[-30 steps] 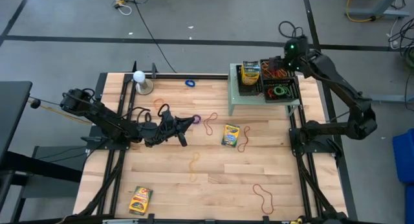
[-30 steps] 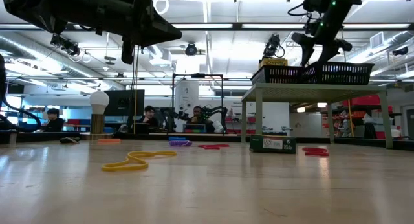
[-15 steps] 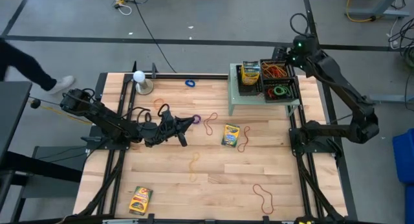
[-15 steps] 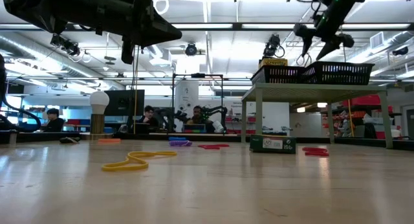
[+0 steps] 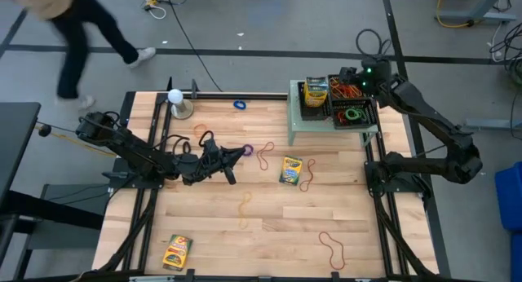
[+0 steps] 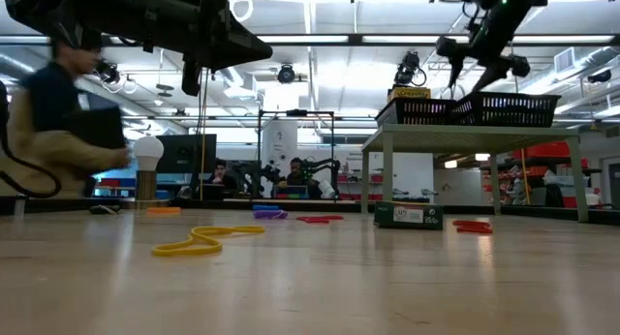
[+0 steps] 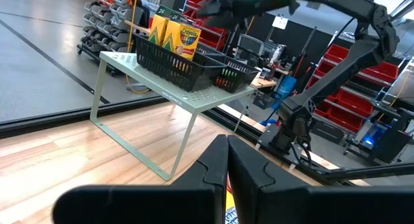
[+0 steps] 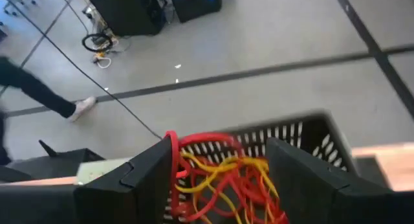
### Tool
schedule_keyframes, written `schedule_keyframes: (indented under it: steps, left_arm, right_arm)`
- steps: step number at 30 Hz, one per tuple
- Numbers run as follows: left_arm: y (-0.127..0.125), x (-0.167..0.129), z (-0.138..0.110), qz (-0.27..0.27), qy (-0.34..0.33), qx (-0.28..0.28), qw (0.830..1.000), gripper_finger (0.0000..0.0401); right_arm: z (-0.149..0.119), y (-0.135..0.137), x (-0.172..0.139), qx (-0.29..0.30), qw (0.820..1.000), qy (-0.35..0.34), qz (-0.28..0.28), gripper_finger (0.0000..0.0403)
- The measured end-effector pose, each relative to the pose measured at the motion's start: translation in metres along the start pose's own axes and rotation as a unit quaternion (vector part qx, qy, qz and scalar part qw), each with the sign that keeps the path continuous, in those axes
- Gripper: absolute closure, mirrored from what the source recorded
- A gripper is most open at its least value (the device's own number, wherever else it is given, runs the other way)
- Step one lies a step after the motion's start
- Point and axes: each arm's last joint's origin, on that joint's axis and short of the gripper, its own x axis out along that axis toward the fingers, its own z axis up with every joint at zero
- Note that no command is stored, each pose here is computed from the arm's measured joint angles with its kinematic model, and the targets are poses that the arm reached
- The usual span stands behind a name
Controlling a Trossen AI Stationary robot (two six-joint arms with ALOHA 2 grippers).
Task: Pick & Place Office Desk Supplies
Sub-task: Put the red rubber band into the top right black bin on the shelf
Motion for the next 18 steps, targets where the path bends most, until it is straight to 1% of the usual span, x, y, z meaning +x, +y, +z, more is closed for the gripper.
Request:
schedule_keyframes:
  steps: [6, 9, 13, 18]
  left_arm:
    - [0.0, 0.0, 0.0, 0.0, 0.0, 0.0, 1.0, 0.0387]
    - [0.0, 0.0, 0.0, 0.0, 0.0, 0.0, 1.0, 0.0387]
    - [0.0, 0.0, 0.0, 0.0, 0.0, 0.0, 1.0, 0.0387]
    - [0.0, 0.0, 0.0, 0.0, 0.0, 0.0, 1.0, 0.0387]
  right_arm:
    - [-0.008, -0.002, 0.005, 0.03, 0.999, 0.028, 0.014, 0.0153]
    - [-0.007, -0.001, 0.006, 0.087, 0.995, 0.043, 0.038, 0.0155]
    - [-0.002, -0.003, 0.007, 0.162, 0.984, 0.042, 0.057, 0.0165]
    - [0.002, 0.0, 0.007, 0.203, 0.976, 0.027, 0.072, 0.0163]
